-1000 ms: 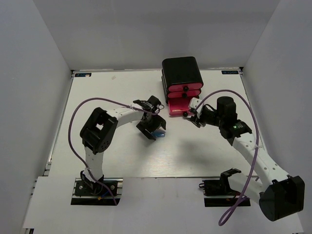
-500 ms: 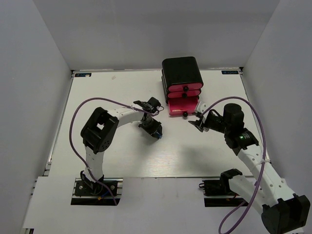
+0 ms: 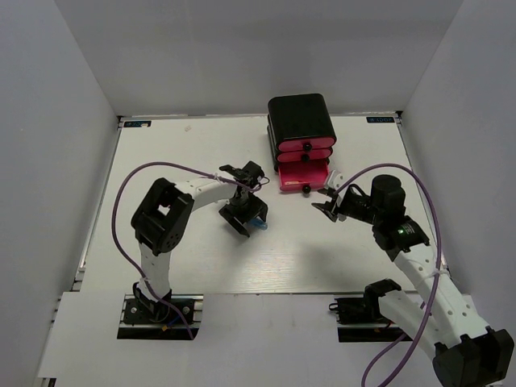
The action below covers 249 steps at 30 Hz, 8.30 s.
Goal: Sort the stationery into containers
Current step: Pick up the pen from the center of the board, then place the pen in the drawer, then close the drawer in the storage box.
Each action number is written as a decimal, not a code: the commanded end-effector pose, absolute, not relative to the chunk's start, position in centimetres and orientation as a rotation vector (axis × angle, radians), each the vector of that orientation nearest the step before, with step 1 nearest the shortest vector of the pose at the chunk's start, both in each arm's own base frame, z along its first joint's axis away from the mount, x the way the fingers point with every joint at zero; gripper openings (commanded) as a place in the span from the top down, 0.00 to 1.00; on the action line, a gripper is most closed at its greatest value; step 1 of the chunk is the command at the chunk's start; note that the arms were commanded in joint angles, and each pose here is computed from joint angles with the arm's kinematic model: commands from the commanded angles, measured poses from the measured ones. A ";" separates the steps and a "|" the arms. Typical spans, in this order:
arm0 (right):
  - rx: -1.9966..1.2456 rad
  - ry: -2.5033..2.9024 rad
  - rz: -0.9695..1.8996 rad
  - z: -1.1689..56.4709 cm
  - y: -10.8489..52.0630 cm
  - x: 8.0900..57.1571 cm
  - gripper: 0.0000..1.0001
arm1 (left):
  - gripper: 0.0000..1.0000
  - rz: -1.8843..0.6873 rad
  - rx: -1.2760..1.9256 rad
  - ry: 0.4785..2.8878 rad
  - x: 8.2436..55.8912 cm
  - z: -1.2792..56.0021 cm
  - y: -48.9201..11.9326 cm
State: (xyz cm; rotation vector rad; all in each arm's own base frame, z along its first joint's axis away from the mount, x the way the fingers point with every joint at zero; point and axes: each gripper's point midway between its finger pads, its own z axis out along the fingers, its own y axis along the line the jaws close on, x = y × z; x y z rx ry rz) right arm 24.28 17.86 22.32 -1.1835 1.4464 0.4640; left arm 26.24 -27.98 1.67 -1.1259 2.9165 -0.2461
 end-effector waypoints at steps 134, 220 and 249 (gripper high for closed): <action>0.033 2.147 0.976 6.3 18.2 41.0 0.79 | 0.09 -0.767 -0.542 2.089 21.6 18.0 -16.4; 0.147 2.171 0.944 6.8 14.3 36.1 0.14 | 0.08 -0.793 -0.505 2.124 22.3 15.4 -17.9; 0.480 1.972 1.133 6.4 14.5 49.7 0.91 | 0.08 -0.753 -0.528 2.193 22.3 14.4 -18.2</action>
